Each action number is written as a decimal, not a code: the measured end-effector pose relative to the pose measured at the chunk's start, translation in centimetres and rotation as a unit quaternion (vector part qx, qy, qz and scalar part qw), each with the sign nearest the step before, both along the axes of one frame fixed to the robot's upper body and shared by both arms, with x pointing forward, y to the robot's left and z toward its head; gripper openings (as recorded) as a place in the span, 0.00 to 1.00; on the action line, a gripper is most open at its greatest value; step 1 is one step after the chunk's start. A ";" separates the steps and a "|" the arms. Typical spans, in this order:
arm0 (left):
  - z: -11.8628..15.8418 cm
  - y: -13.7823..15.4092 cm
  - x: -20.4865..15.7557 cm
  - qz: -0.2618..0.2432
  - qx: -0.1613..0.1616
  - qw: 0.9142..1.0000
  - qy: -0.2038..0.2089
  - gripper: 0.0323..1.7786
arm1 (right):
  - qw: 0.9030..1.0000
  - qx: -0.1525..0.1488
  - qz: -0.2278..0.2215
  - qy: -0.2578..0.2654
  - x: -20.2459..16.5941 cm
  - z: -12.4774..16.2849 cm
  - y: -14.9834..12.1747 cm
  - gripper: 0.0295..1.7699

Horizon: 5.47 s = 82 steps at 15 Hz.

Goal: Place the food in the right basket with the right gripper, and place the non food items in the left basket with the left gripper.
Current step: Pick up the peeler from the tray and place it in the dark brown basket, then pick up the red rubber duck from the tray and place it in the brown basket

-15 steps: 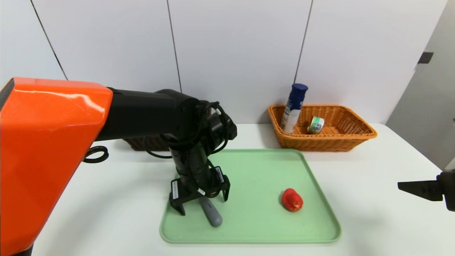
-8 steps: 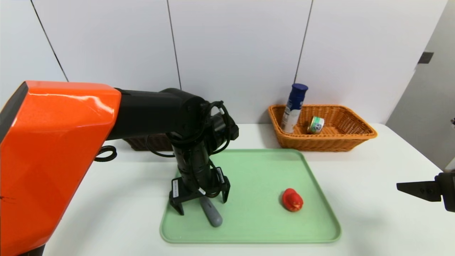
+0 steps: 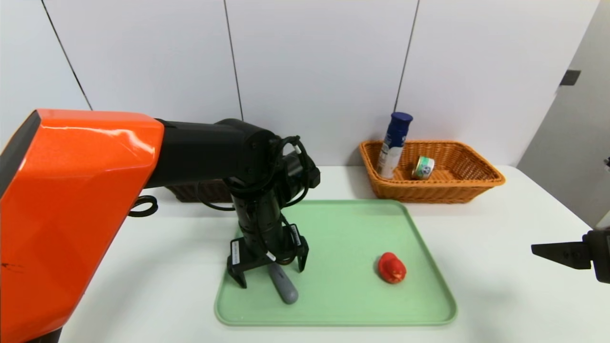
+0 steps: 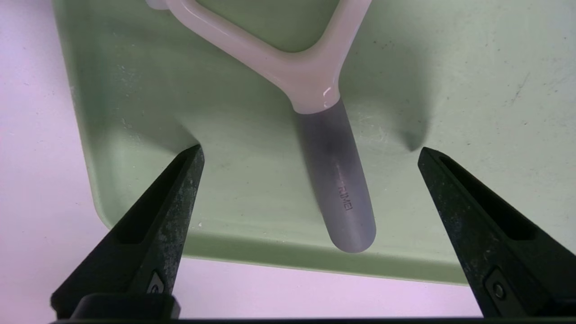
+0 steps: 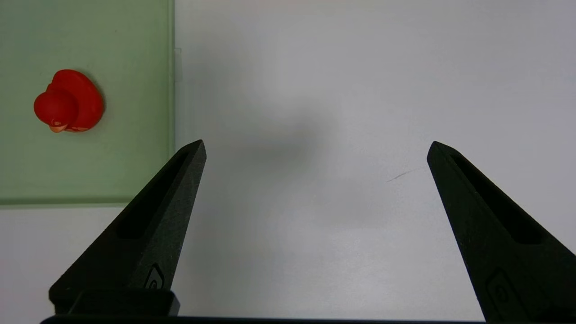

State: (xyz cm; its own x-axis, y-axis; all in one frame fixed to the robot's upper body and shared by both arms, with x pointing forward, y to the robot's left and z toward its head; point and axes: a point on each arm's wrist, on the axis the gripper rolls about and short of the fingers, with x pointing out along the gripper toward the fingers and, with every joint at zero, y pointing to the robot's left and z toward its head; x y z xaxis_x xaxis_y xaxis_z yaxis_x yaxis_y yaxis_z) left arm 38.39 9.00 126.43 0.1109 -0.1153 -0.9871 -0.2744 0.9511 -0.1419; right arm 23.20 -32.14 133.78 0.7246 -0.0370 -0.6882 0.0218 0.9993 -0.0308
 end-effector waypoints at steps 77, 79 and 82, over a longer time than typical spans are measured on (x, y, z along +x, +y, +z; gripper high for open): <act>9.1 11.8 11.4 -0.113 0.115 0.882 -0.442 0.74 | 0.999 -0.012 0.013 -0.028 -1.4 0.8 -0.1 0.96; 11.0 11.1 9.1 -0.140 0.096 0.878 -0.448 0.79 | 0.999 -0.013 0.013 -0.028 -1.3 0.8 0.0 0.96; 11.8 10.3 5.9 -0.209 0.006 0.876 -0.435 0.84 | 0.999 -0.014 0.013 -0.028 -1.3 0.8 -0.1 0.96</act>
State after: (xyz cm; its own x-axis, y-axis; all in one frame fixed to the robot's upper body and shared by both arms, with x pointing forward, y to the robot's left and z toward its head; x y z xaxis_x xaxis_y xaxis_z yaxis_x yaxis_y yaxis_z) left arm 44.28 19.35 138.19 0.7721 -0.3154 -0.5517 0.3052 0.9455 -0.1134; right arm 21.89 -32.19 134.58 0.7625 -0.0371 -0.6460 -0.0010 0.9983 -0.0586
